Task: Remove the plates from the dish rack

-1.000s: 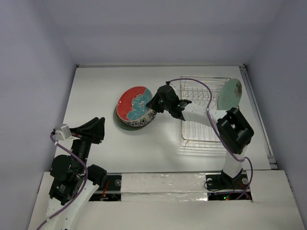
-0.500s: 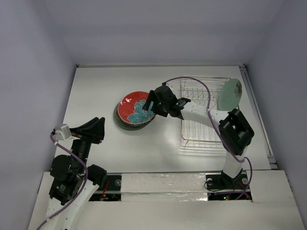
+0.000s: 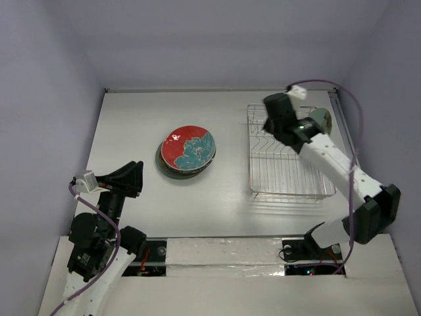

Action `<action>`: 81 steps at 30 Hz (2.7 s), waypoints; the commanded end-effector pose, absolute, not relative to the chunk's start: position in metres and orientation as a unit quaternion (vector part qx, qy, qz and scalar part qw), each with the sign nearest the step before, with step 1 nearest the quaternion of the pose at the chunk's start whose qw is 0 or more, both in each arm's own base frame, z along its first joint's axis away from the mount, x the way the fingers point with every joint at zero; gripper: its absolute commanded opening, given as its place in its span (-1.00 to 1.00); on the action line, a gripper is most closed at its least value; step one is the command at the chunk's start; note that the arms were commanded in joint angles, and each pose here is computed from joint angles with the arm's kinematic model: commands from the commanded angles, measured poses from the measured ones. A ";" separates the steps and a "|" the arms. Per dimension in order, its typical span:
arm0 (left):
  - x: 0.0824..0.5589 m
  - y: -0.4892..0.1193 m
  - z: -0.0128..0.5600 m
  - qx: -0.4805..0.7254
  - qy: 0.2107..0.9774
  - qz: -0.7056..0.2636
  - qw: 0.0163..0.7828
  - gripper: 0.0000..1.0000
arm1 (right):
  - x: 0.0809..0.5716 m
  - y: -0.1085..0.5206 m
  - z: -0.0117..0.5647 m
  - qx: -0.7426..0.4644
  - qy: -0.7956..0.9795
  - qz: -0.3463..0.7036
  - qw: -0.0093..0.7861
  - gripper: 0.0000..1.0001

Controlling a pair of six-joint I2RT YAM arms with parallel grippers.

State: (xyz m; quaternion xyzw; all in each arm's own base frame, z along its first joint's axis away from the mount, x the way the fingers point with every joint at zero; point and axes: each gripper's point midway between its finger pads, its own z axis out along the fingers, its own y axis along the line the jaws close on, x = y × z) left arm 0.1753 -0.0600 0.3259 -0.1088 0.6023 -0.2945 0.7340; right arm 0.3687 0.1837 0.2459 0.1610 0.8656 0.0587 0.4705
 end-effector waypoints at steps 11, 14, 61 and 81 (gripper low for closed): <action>0.163 -0.056 0.344 -0.108 0.567 -0.316 0.752 -0.36 | 0.350 -0.086 0.257 0.259 0.836 -0.224 0.430 0.51; 0.163 -0.057 0.344 -0.108 0.569 -0.316 0.752 -0.33 | 0.361 -0.090 0.247 0.243 0.847 -0.220 0.418 0.28; 0.167 -0.059 0.341 -0.108 0.576 -0.314 0.747 -0.27 | 0.378 0.043 0.423 0.177 0.762 0.095 0.616 -1.00; 0.183 -0.067 0.325 -0.106 0.614 -0.298 0.723 -0.24 | 0.377 0.373 0.314 0.110 0.722 0.543 0.413 -1.00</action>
